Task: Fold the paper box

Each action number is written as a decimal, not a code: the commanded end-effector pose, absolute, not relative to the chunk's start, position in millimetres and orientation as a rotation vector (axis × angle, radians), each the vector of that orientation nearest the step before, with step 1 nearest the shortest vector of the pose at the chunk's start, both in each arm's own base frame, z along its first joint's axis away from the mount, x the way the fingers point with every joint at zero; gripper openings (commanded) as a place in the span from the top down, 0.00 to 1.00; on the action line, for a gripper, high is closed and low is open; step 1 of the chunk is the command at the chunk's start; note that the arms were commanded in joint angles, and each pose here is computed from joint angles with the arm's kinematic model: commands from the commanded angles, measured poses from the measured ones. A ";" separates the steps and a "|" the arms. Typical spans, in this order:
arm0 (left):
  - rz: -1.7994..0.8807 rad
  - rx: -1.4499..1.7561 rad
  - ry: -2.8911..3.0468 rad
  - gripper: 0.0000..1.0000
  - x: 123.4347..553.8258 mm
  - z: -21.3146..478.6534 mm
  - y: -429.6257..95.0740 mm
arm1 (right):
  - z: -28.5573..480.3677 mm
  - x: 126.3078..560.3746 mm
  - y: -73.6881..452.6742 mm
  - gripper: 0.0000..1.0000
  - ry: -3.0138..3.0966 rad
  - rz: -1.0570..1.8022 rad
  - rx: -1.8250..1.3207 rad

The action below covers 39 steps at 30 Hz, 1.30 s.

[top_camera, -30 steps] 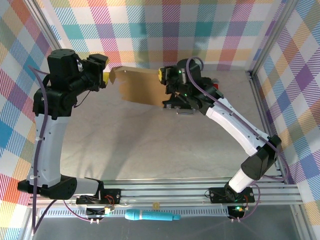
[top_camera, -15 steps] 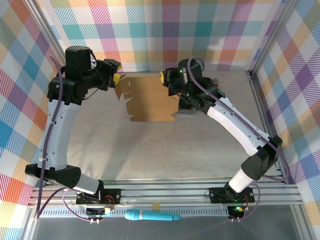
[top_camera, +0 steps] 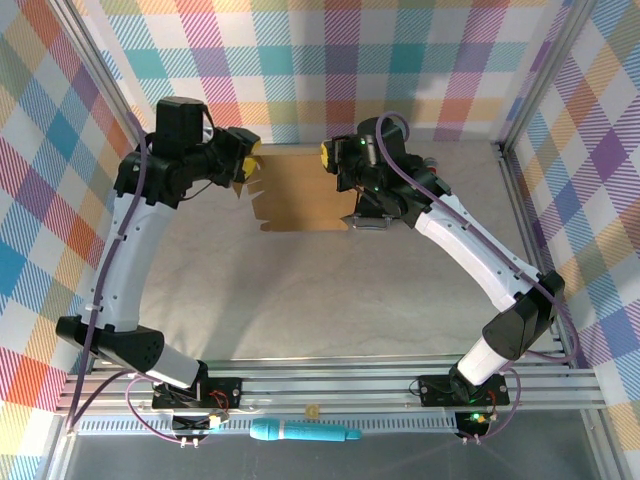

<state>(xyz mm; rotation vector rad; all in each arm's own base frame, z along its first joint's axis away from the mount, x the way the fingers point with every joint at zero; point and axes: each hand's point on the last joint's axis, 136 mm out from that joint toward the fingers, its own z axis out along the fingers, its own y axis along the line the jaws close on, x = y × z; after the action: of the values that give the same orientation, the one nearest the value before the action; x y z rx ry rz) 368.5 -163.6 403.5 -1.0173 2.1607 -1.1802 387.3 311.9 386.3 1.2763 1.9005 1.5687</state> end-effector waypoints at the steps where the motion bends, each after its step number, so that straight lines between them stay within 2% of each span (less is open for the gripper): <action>1: -1.182 -0.986 2.188 0.64 370.0 398.1 -170.8 | 394.2 384.8 309.6 1.00 1.893 1.601 1.266; 3: -1.180 -0.986 2.181 0.71 372.1 398.2 -170.6 | 394.5 384.7 309.7 1.00 1.894 1.603 1.266; 7: -1.166 -0.998 2.185 0.98 373.6 395.1 -169.5 | 393.3 385.0 307.0 1.00 1.893 1.594 1.270; 10: -1.150 -0.993 2.182 1.00 372.2 395.7 -166.7 | 392.6 385.3 302.0 1.00 1.893 1.581 1.268; 11: -1.150 -0.985 2.176 0.99 372.3 397.9 -166.0 | 393.0 384.9 300.4 1.00 1.893 1.578 1.262; 12: -1.156 -0.967 2.166 0.88 372.5 401.8 -165.3 | 393.5 384.3 297.7 1.00 1.895 1.570 1.253; 13: -1.166 -0.945 2.152 0.72 372.4 407.5 -164.5 | 393.9 382.6 294.5 1.00 1.903 1.555 1.242; 16: -1.164 -0.874 2.095 0.45 369.0 428.2 -154.9 | 398.3 373.0 281.7 1.00 1.923 1.512 1.199; 18: -1.111 -0.837 2.058 0.37 363.3 439.8 -142.1 | 400.8 362.3 271.1 1.00 1.944 1.472 1.173; 24: -0.978 -0.889 1.996 0.37 348.4 434.1 -100.6 | 407.8 318.6 226.7 1.00 1.964 1.357 1.193; 31: -0.940 -0.922 2.040 0.39 347.5 413.2 -97.2 | 414.5 290.6 197.4 1.00 1.954 1.299 1.370; 35: -0.924 -0.953 2.091 0.41 351.9 398.3 -99.3 | 386.6 303.8 210.2 1.00 2.020 1.294 1.535; 39: -0.941 -0.939 2.161 0.45 357.1 379.5 -108.8 | 347.0 358.4 216.1 1.00 2.031 1.280 1.590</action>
<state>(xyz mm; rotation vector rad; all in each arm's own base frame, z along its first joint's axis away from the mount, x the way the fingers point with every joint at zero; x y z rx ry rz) 357.5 -104.5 394.6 -0.9562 2.0973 -0.9392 328.2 209.1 383.8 1.4982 1.9887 1.3012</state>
